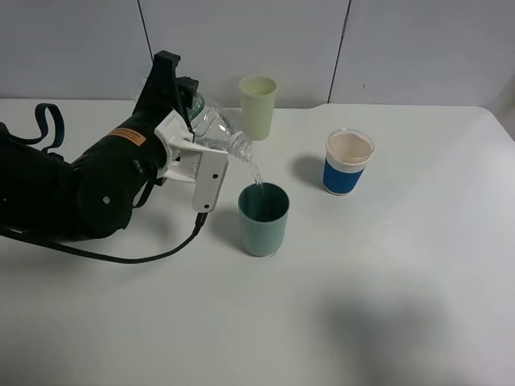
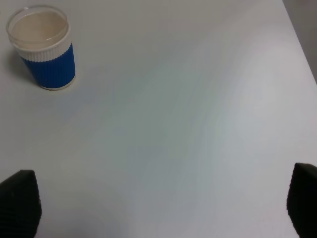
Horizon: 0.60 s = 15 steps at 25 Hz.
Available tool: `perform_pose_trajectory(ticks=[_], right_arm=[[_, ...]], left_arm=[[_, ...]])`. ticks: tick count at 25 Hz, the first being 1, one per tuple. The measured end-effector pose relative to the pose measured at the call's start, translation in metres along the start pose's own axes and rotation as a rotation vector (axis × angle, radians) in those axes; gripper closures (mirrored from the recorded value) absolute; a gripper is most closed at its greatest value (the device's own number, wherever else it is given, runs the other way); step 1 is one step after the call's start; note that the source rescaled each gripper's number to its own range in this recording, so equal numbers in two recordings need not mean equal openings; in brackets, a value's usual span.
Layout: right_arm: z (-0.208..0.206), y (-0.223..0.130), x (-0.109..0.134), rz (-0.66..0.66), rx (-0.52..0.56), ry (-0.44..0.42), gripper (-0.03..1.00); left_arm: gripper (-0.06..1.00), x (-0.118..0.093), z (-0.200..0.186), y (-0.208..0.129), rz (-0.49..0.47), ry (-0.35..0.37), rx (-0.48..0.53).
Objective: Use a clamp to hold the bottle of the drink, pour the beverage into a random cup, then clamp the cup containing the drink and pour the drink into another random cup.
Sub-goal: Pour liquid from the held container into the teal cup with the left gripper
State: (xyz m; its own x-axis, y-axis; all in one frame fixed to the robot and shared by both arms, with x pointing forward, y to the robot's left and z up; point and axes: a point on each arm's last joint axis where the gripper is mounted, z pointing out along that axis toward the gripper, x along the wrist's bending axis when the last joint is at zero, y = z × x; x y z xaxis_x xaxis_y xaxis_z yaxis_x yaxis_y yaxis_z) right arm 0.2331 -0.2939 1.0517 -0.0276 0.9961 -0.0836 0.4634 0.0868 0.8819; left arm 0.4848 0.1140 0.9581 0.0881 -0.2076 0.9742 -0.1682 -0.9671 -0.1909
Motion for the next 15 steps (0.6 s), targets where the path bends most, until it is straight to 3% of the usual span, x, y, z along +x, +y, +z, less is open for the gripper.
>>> perform_pose_trajectory(ticks=[15], right_arm=[[0.0,0.0,0.0,0.0,0.0,0.0,-0.03]], left_arm=[[0.87,0.0097,0.0001,0.003,0.119,0.101,-0.024]])
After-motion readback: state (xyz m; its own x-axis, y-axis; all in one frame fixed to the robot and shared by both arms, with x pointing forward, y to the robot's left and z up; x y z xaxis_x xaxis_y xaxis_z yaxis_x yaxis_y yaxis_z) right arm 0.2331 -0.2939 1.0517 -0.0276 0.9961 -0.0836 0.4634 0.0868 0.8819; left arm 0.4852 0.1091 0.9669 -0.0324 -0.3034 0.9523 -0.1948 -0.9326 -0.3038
